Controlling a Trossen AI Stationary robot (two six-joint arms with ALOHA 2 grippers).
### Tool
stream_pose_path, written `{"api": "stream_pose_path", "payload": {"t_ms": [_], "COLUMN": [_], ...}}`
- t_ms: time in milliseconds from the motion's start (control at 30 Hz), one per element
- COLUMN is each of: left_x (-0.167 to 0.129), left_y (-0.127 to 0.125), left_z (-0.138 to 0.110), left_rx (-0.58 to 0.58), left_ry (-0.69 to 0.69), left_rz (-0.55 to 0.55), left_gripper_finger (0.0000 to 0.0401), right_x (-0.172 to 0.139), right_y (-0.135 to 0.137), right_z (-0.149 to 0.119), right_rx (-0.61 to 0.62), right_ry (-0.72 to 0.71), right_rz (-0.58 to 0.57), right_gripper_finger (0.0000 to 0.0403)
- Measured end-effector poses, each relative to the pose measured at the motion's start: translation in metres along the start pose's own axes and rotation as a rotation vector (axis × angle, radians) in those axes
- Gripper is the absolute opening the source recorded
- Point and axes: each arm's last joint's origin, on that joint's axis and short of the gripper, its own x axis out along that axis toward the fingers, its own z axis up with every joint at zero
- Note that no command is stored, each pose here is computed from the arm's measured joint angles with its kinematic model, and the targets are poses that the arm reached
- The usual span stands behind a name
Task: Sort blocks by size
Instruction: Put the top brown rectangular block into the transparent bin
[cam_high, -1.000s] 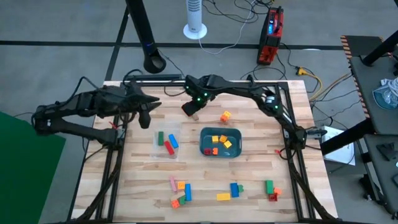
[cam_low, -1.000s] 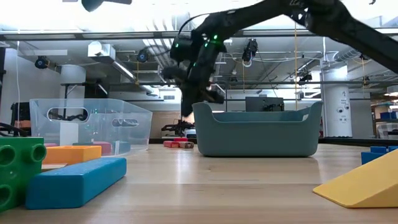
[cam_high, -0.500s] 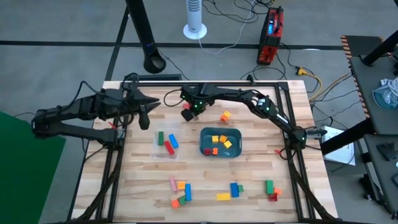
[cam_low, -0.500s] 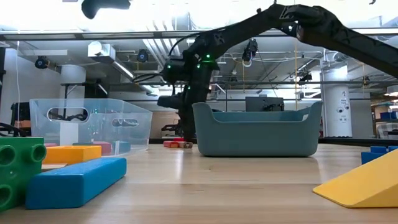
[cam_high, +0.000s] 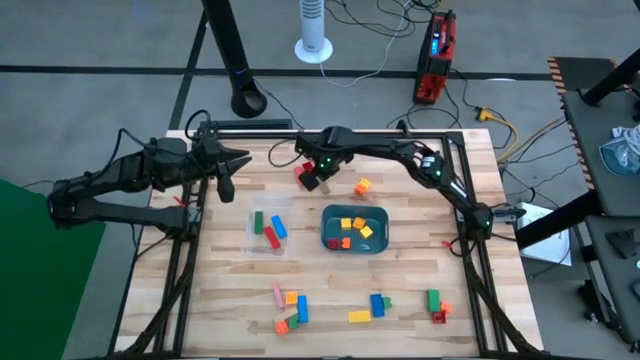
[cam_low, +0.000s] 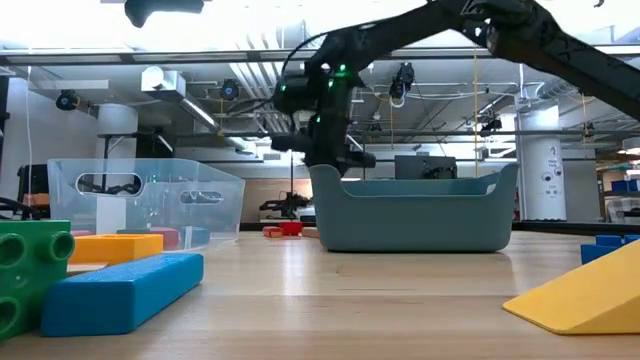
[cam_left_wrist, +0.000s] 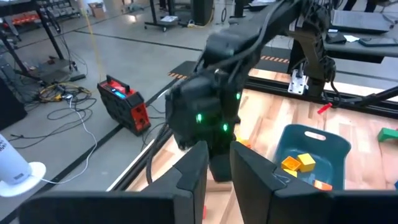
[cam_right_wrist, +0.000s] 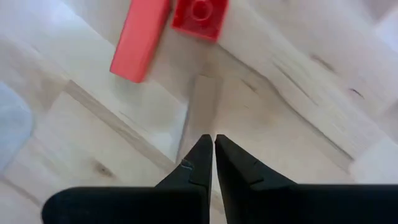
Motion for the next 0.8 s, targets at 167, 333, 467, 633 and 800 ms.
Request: {"api": "stream_pose_path", "payload": {"t_ms": [167,333,467,633,800], "left_x": [0.0,0.001,0.001,0.001,0.001], "left_y": [0.0,0.0,0.0,0.0,0.0], "left_z": [0.0,-0.001,-0.001,-0.001,-0.002], "left_rx": [0.001,0.007,0.008,0.012,0.012], "left_ry": [0.004,0.01,0.013,0.014,0.014], "left_rz": [0.0,-0.001,-0.002,-0.002,-0.002], "left_gripper_finger": [0.0056,0.0056,0.0056,0.0056,0.0056], "right_x": [0.002,0.004,0.005,0.016,0.034], "right_y": [-0.006,-0.003,0.0,-0.001,-0.002], "right_z": [0.002,0.003,0.004,0.001,-0.01], "right_rx": [0.016,-0.004,-0.023,-0.022,-0.03], "right_ry": [0.039,0.021,-0.009,0.012,0.06], "right_rz": [0.044,0.048,0.059,0.048,0.025], "right_gripper_finger": [0.0036,0.0118,0.0187,0.0242,0.0252]}}
